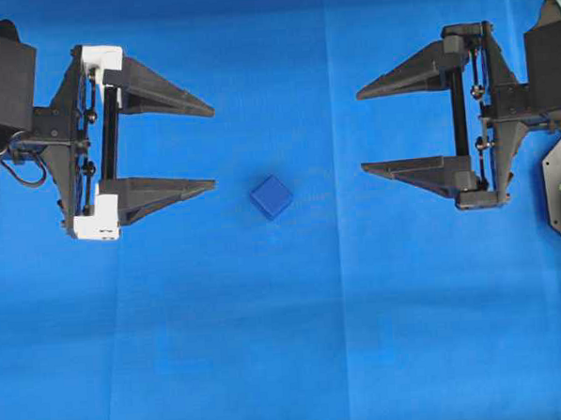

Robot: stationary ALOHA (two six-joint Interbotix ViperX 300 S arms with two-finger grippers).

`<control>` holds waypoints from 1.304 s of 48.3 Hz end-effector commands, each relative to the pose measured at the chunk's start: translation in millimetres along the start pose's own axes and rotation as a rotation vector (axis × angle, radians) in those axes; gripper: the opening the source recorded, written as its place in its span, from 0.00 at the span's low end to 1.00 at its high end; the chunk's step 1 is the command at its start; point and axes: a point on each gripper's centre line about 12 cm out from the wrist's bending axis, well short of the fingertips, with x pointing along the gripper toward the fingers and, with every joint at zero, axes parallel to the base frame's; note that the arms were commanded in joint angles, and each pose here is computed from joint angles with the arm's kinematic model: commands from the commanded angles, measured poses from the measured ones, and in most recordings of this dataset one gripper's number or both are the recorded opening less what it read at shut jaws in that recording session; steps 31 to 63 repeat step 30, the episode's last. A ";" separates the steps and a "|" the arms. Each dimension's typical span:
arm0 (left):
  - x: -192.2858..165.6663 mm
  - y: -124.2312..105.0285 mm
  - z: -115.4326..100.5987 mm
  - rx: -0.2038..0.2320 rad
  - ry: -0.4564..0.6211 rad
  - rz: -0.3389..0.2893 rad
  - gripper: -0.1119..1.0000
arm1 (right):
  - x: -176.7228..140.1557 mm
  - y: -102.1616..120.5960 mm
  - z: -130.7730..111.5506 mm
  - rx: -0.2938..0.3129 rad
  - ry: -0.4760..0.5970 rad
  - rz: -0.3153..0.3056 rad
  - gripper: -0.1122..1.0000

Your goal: Handover the blue block to the right arm after grasping it with the left arm, then place it in the designated position.

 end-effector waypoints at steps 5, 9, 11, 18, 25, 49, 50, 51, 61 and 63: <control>-0.9 -1.1 10.7 0.002 -0.034 -0.004 0.94 | -1.7 1.7 7.7 -0.004 -0.026 0.007 0.86; -1.3 -1.1 10.5 0.002 -0.034 -0.004 0.94 | -2.1 1.3 8.1 -0.004 -0.028 0.006 0.86; -1.3 -1.1 10.7 0.002 -0.035 -0.004 0.94 | -2.1 1.2 8.0 -0.004 -0.027 0.005 0.86; -1.3 -1.1 10.5 0.002 -0.034 -0.004 0.94 | -2.1 1.7 7.9 -0.007 -0.027 0.007 0.86; -1.3 -1.1 10.7 0.002 -0.035 -0.004 0.94 | -2.1 1.2 8.0 -0.007 -0.027 0.005 0.86; -0.9 -0.6 10.7 0.002 -0.034 -0.002 0.94 | -2.1 0.8 8.0 -0.006 -0.027 0.004 0.86; -0.9 -0.6 10.7 0.002 -0.034 -0.002 0.94 | -2.1 0.8 8.0 -0.006 -0.027 0.004 0.86; -0.9 -0.6 10.7 0.002 -0.034 -0.002 0.94 | -2.1 0.8 8.0 -0.006 -0.027 0.004 0.86; -0.9 -0.6 10.7 0.002 -0.034 -0.002 0.94 | -2.1 0.8 8.0 -0.006 -0.027 0.004 0.86; -0.9 -0.6 10.7 0.002 -0.034 -0.002 0.94 | -2.1 0.8 8.0 -0.006 -0.027 0.004 0.86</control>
